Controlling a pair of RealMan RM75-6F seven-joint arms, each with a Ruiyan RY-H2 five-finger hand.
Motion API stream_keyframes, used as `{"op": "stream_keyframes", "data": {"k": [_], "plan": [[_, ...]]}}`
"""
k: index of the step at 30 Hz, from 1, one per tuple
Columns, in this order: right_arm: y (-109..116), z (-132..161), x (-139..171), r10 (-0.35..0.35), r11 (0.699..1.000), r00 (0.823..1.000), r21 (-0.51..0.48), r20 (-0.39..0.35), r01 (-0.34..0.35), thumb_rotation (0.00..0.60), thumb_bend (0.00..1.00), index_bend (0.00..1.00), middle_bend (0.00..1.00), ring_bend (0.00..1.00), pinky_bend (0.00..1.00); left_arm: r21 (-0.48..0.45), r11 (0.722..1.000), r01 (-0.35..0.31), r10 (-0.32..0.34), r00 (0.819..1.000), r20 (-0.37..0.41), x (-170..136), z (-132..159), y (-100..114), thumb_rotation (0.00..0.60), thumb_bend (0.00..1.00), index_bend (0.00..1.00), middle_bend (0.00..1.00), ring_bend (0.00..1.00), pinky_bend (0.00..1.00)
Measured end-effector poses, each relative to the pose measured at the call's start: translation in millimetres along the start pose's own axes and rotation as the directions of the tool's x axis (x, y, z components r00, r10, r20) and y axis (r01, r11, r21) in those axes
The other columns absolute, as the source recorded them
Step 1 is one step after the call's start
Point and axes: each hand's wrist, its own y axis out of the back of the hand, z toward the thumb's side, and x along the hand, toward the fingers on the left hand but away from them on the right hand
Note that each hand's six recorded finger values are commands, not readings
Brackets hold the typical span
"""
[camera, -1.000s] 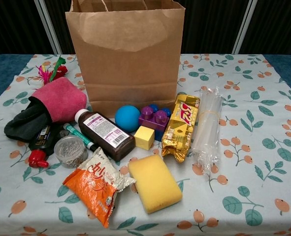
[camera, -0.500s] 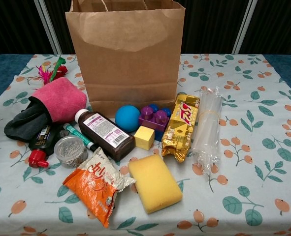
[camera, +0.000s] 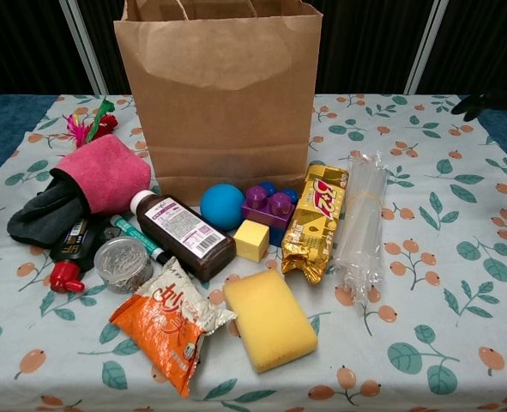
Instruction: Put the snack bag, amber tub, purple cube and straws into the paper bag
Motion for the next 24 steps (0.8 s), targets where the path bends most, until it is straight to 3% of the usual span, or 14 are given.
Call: {"op": "stream_keyframes", "data": {"k": [8, 24], "plan": [[0.6, 42.3, -51.2, 0.051, 0.998, 0.996, -0.040, -0.070, -0.054, 0.600, 0.15, 0.00, 0.08, 0.00, 0.00, -0.001, 1.000, -0.002, 0.002, 1.000, -0.014, 1.9, -8.1, 1.2, 0.600, 0.15, 0.30, 0.36, 0.27, 0.30], [3.1, 91.5, -91.0, 0.119, 0.991, 0.980, -0.047, -0.160, -0.128, 0.600, 0.26, 0.00, 0.09, 0.00, 0.00, -0.005, 1.000, 0.015, -0.015, 0.999, -0.044, 4.6, -22.7, -4.0, 0.600, 0.15, 0.30, 0.36, 0.26, 0.30]]}}
